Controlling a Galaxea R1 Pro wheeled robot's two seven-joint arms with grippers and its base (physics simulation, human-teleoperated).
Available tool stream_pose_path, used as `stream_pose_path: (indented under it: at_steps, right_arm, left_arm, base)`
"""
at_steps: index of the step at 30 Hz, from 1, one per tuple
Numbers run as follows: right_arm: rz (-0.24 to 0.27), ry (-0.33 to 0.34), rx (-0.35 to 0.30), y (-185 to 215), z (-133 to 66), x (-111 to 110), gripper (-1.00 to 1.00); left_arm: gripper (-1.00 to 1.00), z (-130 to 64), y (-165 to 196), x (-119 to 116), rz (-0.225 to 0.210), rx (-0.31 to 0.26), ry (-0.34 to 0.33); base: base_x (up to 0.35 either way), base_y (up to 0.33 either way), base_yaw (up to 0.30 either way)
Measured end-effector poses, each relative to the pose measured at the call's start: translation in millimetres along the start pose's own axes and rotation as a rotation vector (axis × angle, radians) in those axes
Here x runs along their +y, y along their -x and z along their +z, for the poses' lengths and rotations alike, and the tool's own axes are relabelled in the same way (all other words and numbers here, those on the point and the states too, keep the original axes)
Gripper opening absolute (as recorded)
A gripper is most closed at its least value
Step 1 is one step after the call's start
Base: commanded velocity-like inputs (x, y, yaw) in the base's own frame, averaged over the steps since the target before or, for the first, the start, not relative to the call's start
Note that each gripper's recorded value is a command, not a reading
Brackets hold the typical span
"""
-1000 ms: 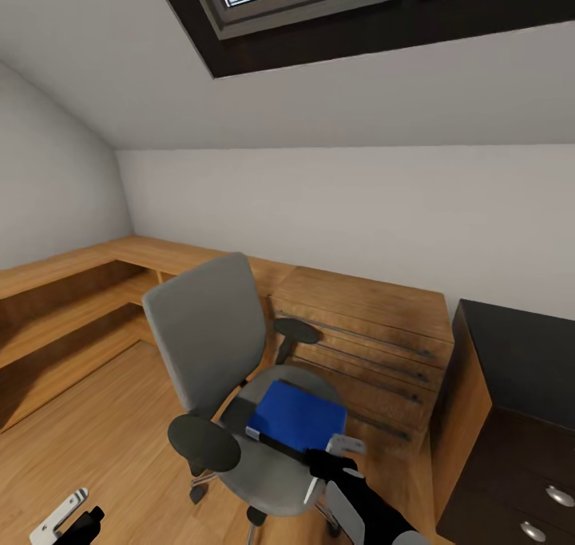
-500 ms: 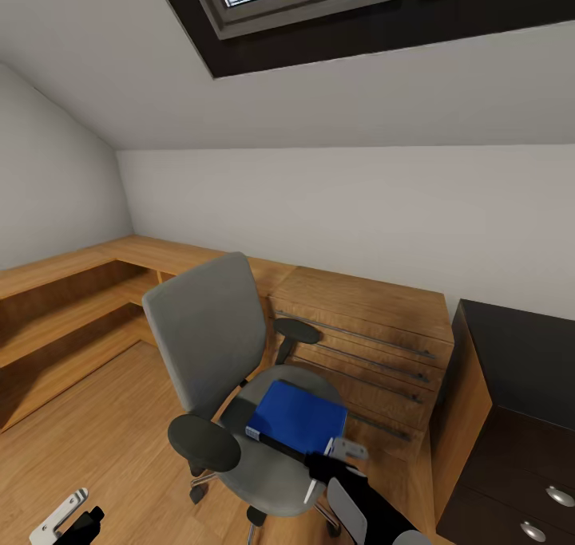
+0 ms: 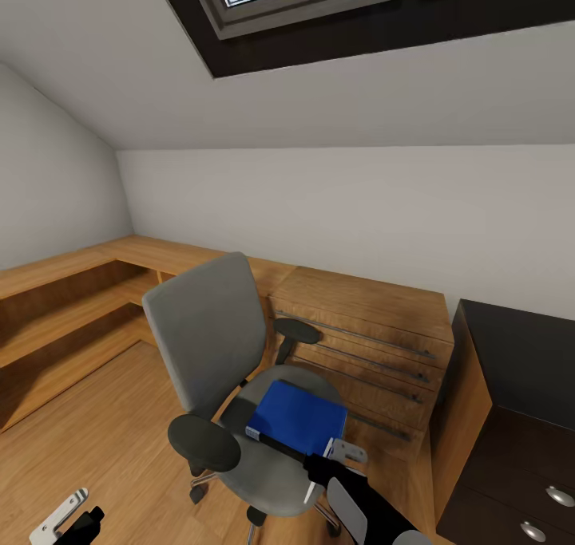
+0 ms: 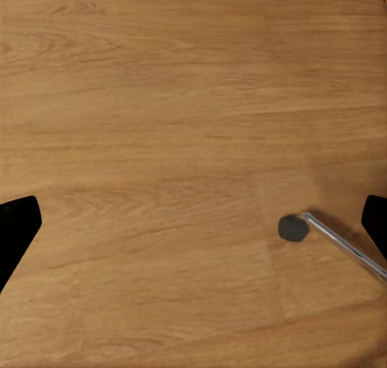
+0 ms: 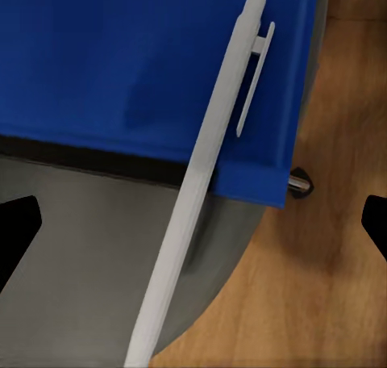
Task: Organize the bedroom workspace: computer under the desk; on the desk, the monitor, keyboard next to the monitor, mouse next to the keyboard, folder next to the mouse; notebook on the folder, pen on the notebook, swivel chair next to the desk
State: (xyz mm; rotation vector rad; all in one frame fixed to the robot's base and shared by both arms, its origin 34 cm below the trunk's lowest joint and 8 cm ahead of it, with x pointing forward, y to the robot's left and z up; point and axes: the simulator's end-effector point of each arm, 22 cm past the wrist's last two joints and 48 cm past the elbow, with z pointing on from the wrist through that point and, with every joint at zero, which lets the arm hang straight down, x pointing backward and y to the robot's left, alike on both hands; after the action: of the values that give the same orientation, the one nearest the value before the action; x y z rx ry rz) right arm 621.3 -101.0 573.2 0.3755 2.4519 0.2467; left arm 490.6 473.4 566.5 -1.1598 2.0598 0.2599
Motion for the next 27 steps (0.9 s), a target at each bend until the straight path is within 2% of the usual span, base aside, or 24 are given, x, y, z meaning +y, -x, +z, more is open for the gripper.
stream_pose_path:
  at_steps: [27]
  right_arm:
    - [0.011, 0.009, 0.007, -2.0, 0.0, 2.1, 1.0]
  left_arm:
    - [1.0, -0.1, -0.6, -0.2, -0.002, 0.001, 0.0]
  base:
    - [0.0, 0.0, 0.0]
